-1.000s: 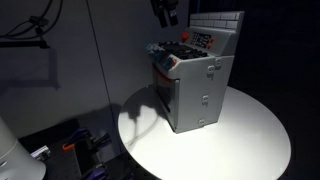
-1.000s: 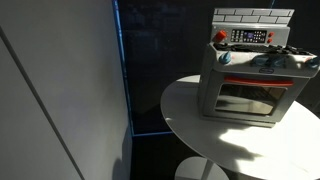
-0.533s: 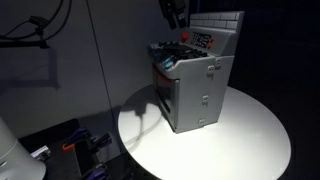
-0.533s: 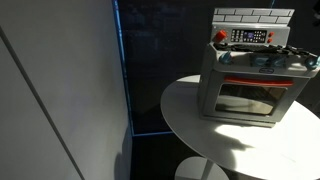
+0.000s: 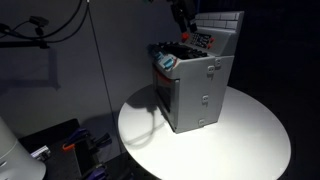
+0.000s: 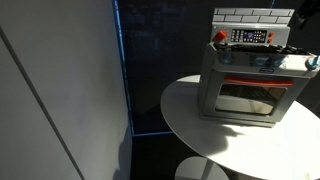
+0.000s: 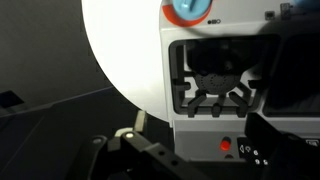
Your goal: Push the top right orange button on the cooker
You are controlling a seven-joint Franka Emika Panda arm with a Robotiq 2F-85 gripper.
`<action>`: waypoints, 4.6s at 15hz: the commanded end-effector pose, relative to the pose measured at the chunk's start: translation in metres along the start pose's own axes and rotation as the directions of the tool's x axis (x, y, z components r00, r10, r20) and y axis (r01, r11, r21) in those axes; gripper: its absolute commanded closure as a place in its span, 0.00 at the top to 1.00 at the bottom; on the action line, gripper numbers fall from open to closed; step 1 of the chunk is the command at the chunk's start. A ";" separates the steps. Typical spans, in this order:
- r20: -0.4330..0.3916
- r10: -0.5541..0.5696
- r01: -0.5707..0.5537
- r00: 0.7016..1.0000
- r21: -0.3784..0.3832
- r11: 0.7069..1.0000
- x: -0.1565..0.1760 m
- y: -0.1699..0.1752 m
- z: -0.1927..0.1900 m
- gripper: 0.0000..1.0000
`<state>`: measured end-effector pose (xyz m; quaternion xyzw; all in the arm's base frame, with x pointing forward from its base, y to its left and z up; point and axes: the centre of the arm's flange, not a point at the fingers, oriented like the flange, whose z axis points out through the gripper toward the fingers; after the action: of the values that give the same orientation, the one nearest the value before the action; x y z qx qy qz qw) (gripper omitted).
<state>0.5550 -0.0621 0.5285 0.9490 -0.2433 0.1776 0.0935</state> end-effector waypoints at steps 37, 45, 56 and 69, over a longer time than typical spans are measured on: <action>-0.085 0.114 -0.114 0.990 0.005 0.993 0.084 -0.023 0.054 1.00; -0.077 0.112 -0.113 0.991 -0.003 0.994 0.085 -0.028 0.062 1.00; -0.075 0.122 -0.123 0.990 -0.011 0.992 0.090 -0.031 0.071 1.00; -0.079 0.121 -0.122 0.990 -0.008 0.993 0.095 -0.034 0.072 1.00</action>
<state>0.6600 -0.0924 0.4906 0.9278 -0.2896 0.2162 0.0927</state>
